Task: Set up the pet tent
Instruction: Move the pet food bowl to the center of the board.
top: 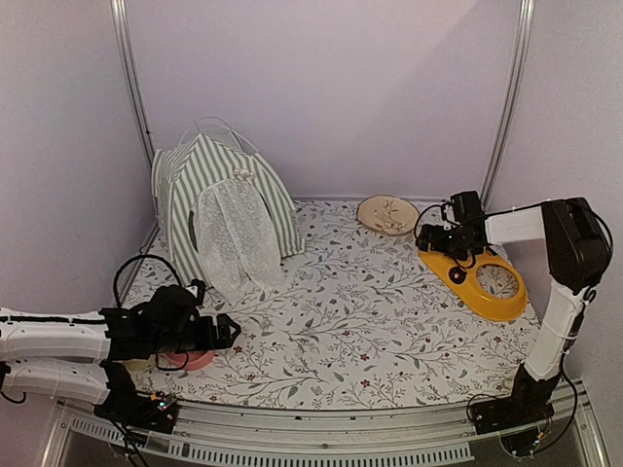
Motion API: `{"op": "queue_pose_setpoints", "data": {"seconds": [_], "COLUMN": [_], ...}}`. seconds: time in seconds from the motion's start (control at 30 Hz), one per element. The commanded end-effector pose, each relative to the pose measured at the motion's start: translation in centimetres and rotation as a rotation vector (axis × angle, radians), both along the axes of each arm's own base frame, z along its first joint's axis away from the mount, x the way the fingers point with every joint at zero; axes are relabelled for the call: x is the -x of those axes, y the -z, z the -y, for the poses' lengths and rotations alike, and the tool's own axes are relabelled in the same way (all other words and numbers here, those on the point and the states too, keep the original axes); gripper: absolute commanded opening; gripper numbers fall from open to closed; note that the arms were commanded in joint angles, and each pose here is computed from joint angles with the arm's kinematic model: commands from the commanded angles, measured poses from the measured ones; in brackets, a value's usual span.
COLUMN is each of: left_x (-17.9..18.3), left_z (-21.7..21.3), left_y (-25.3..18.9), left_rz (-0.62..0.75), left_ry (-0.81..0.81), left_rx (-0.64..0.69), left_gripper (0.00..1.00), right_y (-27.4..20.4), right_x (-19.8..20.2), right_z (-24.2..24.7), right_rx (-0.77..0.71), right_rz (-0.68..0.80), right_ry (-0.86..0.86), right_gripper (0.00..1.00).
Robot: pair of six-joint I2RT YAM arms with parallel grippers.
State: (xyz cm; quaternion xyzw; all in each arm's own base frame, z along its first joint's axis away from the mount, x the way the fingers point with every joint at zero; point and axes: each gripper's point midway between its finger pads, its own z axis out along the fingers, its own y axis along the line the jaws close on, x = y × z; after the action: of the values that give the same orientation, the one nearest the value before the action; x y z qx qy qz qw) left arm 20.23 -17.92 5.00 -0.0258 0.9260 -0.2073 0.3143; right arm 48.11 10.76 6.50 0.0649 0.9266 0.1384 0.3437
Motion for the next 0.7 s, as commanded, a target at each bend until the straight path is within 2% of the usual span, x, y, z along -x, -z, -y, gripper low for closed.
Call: {"op": "queue_pose_setpoints", "data": {"seconds": [0.0,0.3,0.43,0.57,0.67], "left_x": [0.4,0.2,-0.1,-0.3,-0.4], "left_z": [-1.1,-2.3,-2.1,-3.0,-2.9], "left_y": [0.3,0.0,-0.3,-0.2,-0.5], "left_rz": [-0.009,0.008,0.035,0.036,0.022], "left_ry": [-0.053,-0.142,-0.134,-0.158,-0.127], "left_rx": [0.014,0.129,0.212,0.154,0.09], "left_gripper": [0.99,0.99,0.99,0.99,0.99], "right_y": [0.6,1.3,0.6,-1.5,-3.7], "right_x": [4.6,14.0,19.8,23.4,23.1], "right_z": [-3.7,-13.2,-21.2,-28.4,-29.9], "right_rx": [-0.042,-0.075,-0.128,-0.177,-0.195], "right_rz": [-0.045,-0.108,-0.13,-0.116,-0.065], "right_ry": [-0.119,-0.338,-0.525,-0.706,-0.736], "right_gripper": [1.0,0.99,0.99,0.99,0.99]}}
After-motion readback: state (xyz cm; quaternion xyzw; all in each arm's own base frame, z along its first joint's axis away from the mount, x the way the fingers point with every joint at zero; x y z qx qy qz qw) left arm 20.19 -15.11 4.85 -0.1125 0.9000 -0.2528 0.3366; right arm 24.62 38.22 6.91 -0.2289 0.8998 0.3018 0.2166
